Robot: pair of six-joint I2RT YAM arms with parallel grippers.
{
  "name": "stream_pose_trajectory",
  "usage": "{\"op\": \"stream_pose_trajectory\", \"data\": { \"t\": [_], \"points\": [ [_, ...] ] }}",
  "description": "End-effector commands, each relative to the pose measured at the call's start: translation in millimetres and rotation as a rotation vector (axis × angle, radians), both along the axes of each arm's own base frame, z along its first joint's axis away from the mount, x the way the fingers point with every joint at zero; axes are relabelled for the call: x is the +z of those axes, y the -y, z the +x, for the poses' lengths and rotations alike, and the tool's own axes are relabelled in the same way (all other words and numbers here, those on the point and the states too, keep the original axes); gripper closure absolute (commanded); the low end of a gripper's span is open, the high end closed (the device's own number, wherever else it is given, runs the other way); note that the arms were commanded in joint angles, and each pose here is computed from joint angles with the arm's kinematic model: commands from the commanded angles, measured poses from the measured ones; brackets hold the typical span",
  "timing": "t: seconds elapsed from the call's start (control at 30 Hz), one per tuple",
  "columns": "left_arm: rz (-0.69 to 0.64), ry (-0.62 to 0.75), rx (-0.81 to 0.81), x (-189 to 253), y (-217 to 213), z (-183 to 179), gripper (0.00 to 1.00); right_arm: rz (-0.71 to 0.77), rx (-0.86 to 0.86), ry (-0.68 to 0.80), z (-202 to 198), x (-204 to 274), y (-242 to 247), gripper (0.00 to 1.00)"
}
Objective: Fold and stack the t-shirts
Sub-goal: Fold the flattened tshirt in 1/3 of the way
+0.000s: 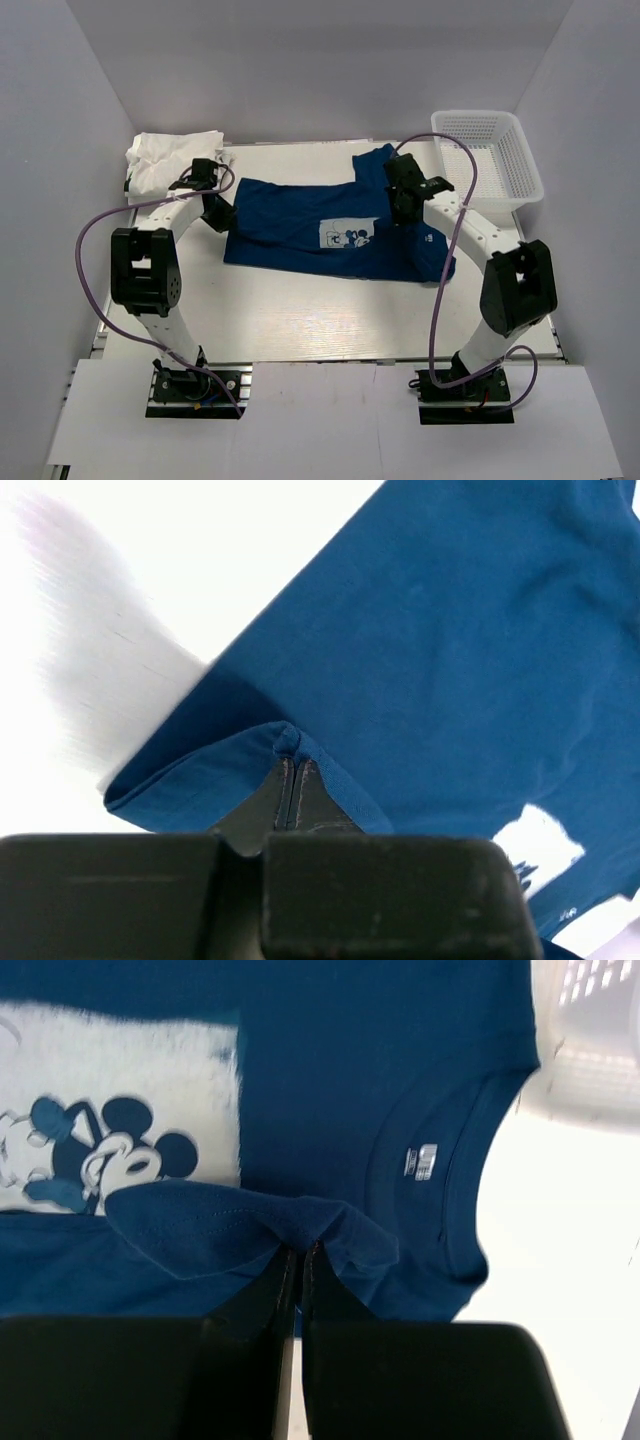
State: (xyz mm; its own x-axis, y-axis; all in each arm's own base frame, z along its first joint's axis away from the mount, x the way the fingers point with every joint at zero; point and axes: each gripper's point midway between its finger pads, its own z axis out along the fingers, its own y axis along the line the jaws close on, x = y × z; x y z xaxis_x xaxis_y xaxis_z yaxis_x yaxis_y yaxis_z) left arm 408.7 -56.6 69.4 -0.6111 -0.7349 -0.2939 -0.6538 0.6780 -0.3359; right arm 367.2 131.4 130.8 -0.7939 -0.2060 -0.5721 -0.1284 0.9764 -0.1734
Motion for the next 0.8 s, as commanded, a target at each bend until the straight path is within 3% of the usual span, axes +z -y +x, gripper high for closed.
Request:
{"op": "stream_pose_trajectory", "data": {
  "t": [0.0, 0.2, 0.53, 0.7, 0.77],
  "points": [
    [0.041, 0.047, 0.078, 16, -18, 13, 1.00, 0.029, 0.042, 0.068, 33, 17, -3, 1.00],
    [0.049, 0.073, 0.116, 18, -26, 13, 1.00, 0.005, 0.079, 0.064, 45, 13, 10, 1.00],
    [0.045, 0.056, 0.087, 6, -23, 26, 1.00, -0.087, 0.308, 0.136, 84, 19, 10, 1.00],
    [0.037, 0.058, 0.082, 1, -21, 28, 0.99, -0.095, 0.374, 0.033, 105, -7, 3, 1.00],
    [0.057, 0.063, 0.093, 4, -25, 30, 0.74, -0.101, 0.349, -0.003, 114, -14, 2, 0.84]
  ]
}}
